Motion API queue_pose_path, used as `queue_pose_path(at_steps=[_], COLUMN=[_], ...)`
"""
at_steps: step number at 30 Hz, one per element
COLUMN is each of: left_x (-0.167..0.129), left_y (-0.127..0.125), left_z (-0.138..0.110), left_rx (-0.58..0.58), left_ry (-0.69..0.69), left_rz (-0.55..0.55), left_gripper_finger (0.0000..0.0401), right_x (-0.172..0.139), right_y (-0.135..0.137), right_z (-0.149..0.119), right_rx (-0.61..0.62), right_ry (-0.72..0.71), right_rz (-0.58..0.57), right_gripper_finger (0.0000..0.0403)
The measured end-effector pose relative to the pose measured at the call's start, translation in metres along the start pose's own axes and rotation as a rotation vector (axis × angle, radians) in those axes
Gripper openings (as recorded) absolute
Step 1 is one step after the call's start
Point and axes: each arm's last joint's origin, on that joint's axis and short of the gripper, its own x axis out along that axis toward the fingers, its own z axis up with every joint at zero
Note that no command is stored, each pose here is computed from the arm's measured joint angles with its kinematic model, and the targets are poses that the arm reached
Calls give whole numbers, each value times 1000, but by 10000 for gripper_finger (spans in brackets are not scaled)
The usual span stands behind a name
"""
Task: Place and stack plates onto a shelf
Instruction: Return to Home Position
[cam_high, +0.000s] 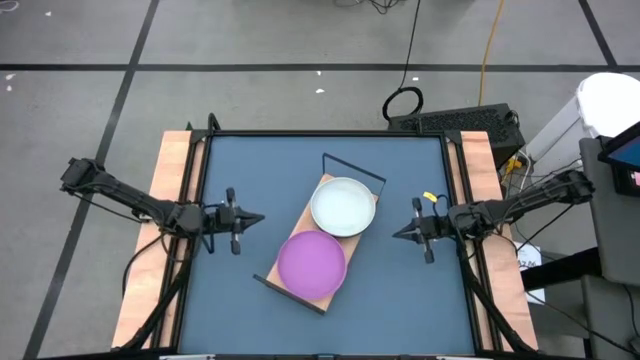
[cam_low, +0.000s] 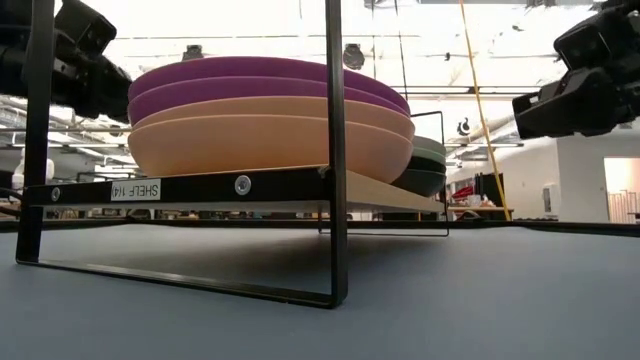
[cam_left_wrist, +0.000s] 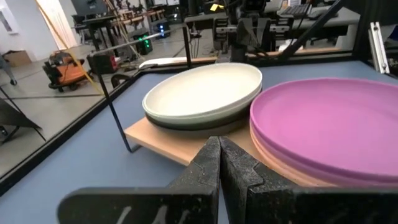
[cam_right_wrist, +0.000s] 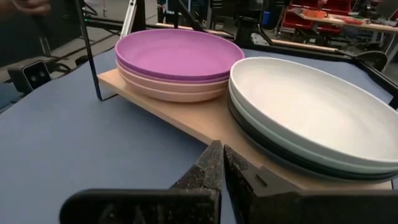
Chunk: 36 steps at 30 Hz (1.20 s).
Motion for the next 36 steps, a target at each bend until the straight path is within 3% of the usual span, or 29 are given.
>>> queue_pose_path(at_steps=[7, 26, 32, 36], left_x=[-5, -17, -20, -20], left_y=[2, 10, 11, 12], left_z=[-17, -10, -9, -8], left_rx=[-14, -25, -38, -42], left_ry=[0, -58, -75, -83], left_rz=[3, -26, -23, -23], left_gripper_finger=[5, 5, 5, 5], right_x=[-3, -14, -21, -25], right_y=[0, -2, -3, -9], right_z=[2, -2, 4, 6], right_rx=[12, 14, -55, -116], right_ry=[-38, -32, -112, -154], right_rz=[-4, -7, -19, -87], right_gripper_finger=[0, 0, 0, 0])
